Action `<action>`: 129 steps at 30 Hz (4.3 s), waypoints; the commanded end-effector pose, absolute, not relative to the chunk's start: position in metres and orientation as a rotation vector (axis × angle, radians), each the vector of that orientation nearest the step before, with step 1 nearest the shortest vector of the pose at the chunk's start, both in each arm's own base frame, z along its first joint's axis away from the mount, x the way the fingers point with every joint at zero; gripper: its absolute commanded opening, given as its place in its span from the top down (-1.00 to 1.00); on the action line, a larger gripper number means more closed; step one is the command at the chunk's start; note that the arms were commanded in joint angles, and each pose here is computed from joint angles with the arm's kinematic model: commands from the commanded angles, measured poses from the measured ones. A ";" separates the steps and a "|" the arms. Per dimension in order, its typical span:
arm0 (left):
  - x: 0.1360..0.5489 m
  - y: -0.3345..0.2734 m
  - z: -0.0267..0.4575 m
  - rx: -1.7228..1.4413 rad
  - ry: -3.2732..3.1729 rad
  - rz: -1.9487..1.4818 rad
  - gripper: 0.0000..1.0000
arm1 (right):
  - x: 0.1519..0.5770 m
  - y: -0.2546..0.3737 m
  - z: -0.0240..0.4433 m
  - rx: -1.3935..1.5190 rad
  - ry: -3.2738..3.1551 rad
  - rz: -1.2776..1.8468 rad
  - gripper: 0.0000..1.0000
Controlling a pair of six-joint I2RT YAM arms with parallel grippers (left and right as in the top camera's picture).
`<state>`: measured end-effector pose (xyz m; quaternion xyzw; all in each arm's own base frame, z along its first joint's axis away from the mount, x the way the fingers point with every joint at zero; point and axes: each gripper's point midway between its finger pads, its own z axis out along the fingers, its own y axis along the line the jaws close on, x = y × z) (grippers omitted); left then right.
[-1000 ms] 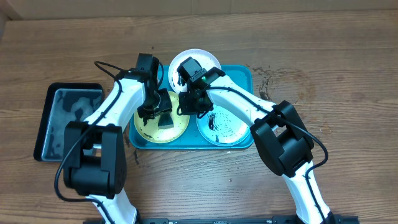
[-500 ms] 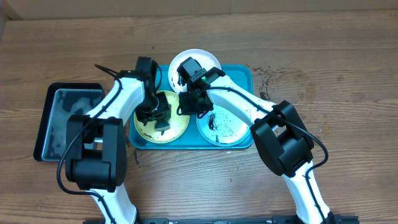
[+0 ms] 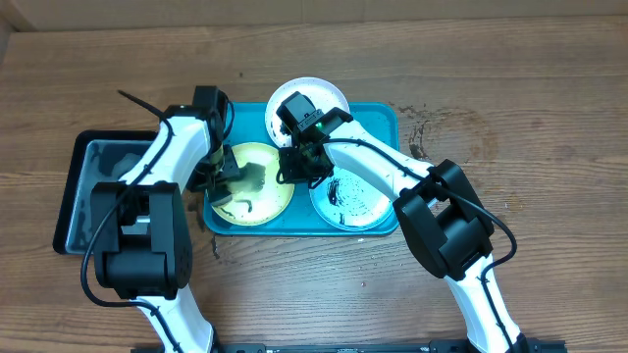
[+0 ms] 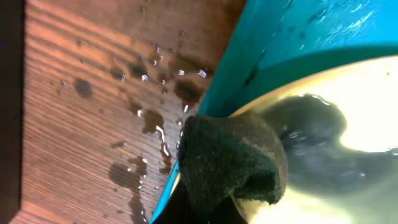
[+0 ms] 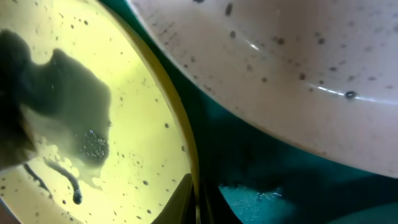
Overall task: Clean dirty plates on tray and stack at the side
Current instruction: 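Scrub the yellow plate with the sponge in the left gripper, then lift the sponge away from the yellow plate toward the basin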
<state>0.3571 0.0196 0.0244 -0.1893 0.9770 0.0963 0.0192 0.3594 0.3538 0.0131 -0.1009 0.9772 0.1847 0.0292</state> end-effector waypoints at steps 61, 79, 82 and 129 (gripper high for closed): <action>0.353 -0.089 0.080 -0.354 3.029 -0.357 0.92 | 0.378 0.347 0.054 -0.310 2.927 0.524 0.93; 0.337 -0.081 -0.011 -0.380 3.124 -0.278 0.92 | 0.376 0.343 0.051 -0.272 2.953 0.512 0.93; 0.332 -0.046 -0.016 -0.357 3.120 0.042 0.92 | 0.376 0.343 0.051 -0.273 2.953 0.512 0.93; 0.396 0.106 0.180 -1.027 2.602 -0.427 0.92 | 0.433 0.282 0.140 -0.416 2.536 -0.085 0.93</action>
